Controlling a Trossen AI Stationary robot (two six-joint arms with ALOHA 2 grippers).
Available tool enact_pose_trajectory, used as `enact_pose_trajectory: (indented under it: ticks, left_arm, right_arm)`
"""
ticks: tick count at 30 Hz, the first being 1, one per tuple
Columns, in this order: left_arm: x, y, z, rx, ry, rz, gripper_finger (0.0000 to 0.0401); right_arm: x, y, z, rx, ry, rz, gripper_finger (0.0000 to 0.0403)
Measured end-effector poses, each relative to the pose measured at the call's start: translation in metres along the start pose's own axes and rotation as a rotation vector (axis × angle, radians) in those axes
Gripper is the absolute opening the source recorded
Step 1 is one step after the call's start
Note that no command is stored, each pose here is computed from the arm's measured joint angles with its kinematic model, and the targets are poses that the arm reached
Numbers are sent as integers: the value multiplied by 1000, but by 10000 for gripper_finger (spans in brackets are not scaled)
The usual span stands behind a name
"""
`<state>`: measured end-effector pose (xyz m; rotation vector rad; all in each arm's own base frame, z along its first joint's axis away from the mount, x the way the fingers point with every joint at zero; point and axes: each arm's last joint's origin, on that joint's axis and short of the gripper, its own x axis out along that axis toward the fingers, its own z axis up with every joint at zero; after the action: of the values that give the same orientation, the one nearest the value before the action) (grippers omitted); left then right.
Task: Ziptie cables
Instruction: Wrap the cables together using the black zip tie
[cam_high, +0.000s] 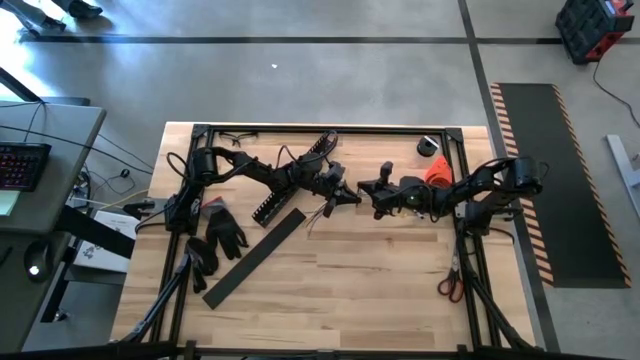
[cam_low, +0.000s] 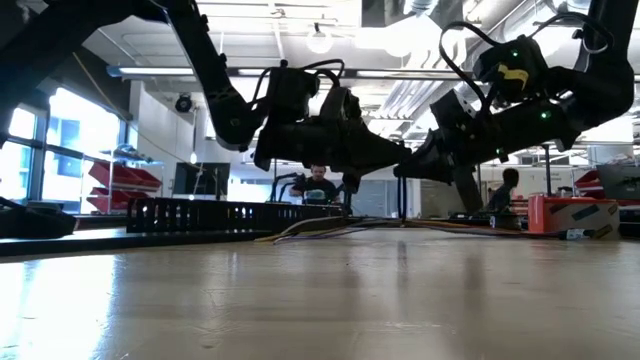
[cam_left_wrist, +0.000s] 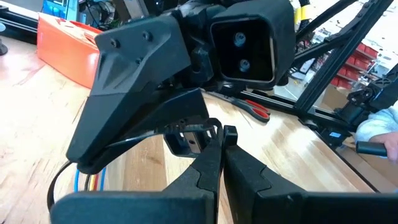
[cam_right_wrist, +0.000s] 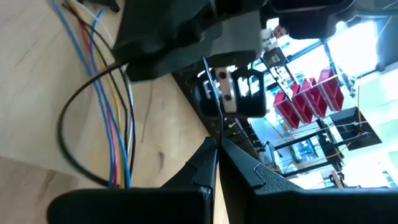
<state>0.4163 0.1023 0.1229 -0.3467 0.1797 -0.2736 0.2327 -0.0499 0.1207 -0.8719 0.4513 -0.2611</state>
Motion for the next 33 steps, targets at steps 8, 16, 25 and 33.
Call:
enact_pose_trajectory:
  ticks: [8, 16, 25, 33]
  left_arm:
    - [1, -1, -1, 0, 1, -1, 0]
    - [1, -1, 0, -1, 1, 1, 0]
    - [0, 1, -1, -56, 5, 9, 0]
    - [-5, 9, 0, -134, 11, -6, 0]
  right_arm:
    - [1, 0, 1, -10, -6, 2, 0]
    - [-2, 6, 10, -62, -40, 22, 0]
    - [-2, 4, 12, -77, -34, -19, 0]
    - [-6, 13, 23, -164, -64, -10, 0]
